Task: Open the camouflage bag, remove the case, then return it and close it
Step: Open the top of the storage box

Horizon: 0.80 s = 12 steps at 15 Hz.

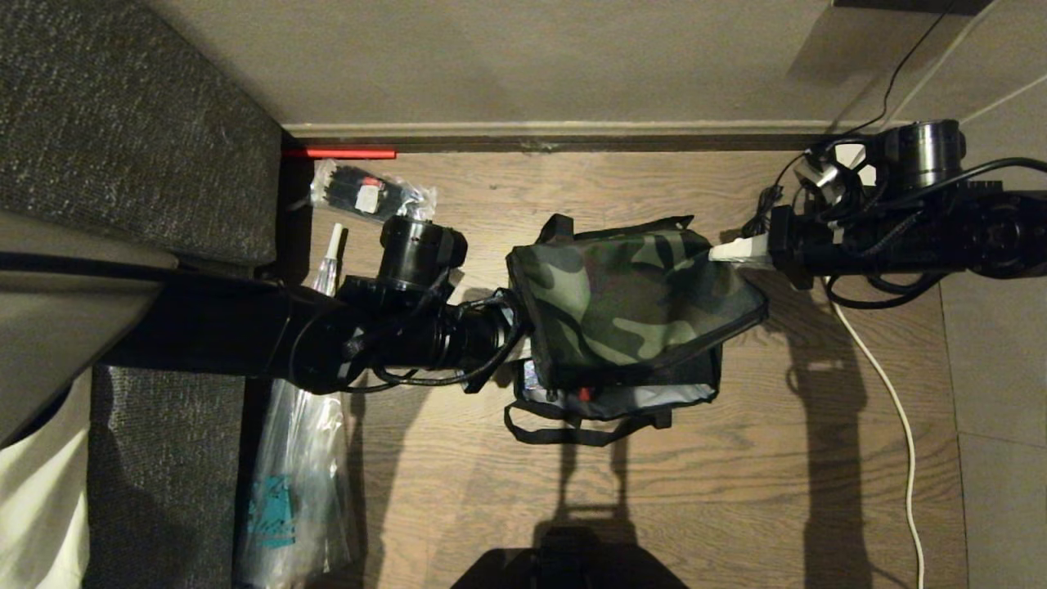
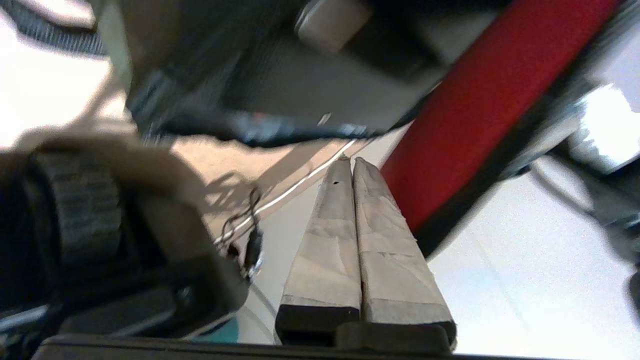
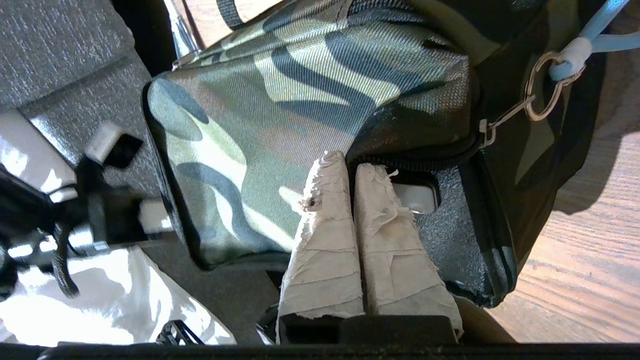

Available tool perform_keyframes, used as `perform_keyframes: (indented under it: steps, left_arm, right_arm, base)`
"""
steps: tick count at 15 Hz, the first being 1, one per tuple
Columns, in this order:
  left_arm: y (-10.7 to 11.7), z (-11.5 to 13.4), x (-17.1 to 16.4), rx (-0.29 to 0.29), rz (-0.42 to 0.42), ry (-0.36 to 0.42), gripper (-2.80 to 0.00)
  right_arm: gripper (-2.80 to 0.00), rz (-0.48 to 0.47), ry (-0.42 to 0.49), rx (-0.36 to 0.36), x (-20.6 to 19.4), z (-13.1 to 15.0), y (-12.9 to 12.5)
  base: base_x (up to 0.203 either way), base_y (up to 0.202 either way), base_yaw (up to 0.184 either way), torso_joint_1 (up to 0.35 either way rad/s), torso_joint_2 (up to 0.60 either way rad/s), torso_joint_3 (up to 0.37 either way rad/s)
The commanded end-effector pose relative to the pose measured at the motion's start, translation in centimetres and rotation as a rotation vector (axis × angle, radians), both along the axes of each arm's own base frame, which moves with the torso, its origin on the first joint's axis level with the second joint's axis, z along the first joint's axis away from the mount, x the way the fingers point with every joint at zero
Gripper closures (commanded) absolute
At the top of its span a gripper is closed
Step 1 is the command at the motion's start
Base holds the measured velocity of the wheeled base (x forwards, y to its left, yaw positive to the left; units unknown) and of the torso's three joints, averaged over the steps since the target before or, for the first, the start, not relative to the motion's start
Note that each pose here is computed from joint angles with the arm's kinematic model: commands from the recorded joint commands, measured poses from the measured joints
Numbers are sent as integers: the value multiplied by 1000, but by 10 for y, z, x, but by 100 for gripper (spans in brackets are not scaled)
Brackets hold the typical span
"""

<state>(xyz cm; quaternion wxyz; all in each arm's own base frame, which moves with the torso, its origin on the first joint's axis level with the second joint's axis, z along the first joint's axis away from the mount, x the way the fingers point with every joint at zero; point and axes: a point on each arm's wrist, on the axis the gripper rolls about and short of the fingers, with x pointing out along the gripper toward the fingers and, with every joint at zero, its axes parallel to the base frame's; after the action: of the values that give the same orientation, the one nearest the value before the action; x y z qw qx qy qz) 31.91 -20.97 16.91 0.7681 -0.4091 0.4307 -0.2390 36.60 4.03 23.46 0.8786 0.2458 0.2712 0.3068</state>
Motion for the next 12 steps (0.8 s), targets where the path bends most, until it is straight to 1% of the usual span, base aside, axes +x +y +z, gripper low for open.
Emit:
perform_keyframes:
  steps: [1,4,6,11,12]
  left_arm:
    - [-2,-9,-7,15,-13,34,0]
    - [-3,-12,-19,28,-35,51,0]
    - [-5,-11,-22,25,-41,47,0]
    - [-14,10,-8,-21,-19,-34,0]
    - [-15,18,-4,-34,-7,-61,0]
  right_arm:
    - [0,4,0,4,2,1,0]
    - [0,4,-8,4,3,4,0]
    - [0,3,-6,4,4,4,1]
    - [0,3,-4,4,4,3,1]
    - [0,3,-3,3,4,3,1]
  base:
    - [0,0,0,0,0,0]
    - [0,0,0,0,0,0]
    - [0,0,0,0,0,0]
    - [0,0,0,0,0,0]
    - [0,0,0,0,0,0]
